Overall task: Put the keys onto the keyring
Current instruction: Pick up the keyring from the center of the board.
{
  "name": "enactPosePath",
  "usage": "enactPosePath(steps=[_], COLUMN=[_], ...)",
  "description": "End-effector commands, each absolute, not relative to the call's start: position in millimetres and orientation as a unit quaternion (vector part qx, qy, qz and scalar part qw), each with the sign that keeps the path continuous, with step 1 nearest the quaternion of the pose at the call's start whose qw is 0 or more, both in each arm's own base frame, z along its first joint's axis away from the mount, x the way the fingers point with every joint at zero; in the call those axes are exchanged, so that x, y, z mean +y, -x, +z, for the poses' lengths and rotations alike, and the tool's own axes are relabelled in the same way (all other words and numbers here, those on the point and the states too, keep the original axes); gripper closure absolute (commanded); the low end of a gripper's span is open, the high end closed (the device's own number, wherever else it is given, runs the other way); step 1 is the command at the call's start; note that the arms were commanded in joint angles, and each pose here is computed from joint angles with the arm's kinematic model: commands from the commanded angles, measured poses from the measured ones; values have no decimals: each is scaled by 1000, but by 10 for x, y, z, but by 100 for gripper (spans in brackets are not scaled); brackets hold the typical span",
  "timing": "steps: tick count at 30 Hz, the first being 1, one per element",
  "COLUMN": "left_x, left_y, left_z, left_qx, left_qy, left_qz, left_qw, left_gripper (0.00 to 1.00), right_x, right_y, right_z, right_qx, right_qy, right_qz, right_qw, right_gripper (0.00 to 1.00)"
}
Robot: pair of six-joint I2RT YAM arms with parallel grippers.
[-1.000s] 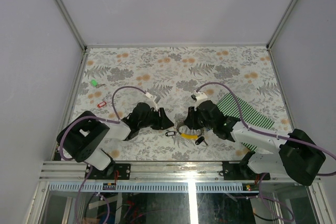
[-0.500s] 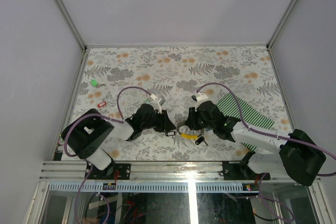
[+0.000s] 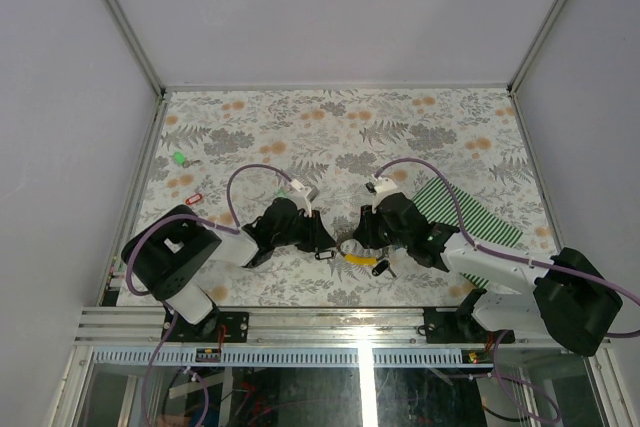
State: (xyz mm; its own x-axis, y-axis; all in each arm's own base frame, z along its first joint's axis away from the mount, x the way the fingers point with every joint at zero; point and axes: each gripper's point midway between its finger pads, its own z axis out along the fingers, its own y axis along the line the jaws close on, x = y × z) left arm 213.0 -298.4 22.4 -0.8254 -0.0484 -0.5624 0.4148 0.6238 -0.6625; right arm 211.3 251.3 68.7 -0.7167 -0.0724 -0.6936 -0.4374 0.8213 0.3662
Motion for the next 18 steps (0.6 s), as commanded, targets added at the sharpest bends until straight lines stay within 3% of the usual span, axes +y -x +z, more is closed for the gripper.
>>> enactPosePath(steps=[1, 12, 18], left_x=[-3039, -3059, -3122], left_y=[-2235, -2302, -2311], left_z=[277, 332, 462], left_qx=[850, 848, 833], left_qy=[-115, -130, -192], left_qz=[-417, -408, -405], left_qw=[299, 313, 325], left_gripper=[82, 100, 100], right_x=[2520, 2508, 2484], right_y=[-2172, -2158, -2160], right_z=[815, 803, 821], right_qx=[877, 878, 878], right_qy=[142, 144, 144], right_qz=[268, 266, 263], right_qw=[372, 370, 374], right_gripper=[68, 68, 68])
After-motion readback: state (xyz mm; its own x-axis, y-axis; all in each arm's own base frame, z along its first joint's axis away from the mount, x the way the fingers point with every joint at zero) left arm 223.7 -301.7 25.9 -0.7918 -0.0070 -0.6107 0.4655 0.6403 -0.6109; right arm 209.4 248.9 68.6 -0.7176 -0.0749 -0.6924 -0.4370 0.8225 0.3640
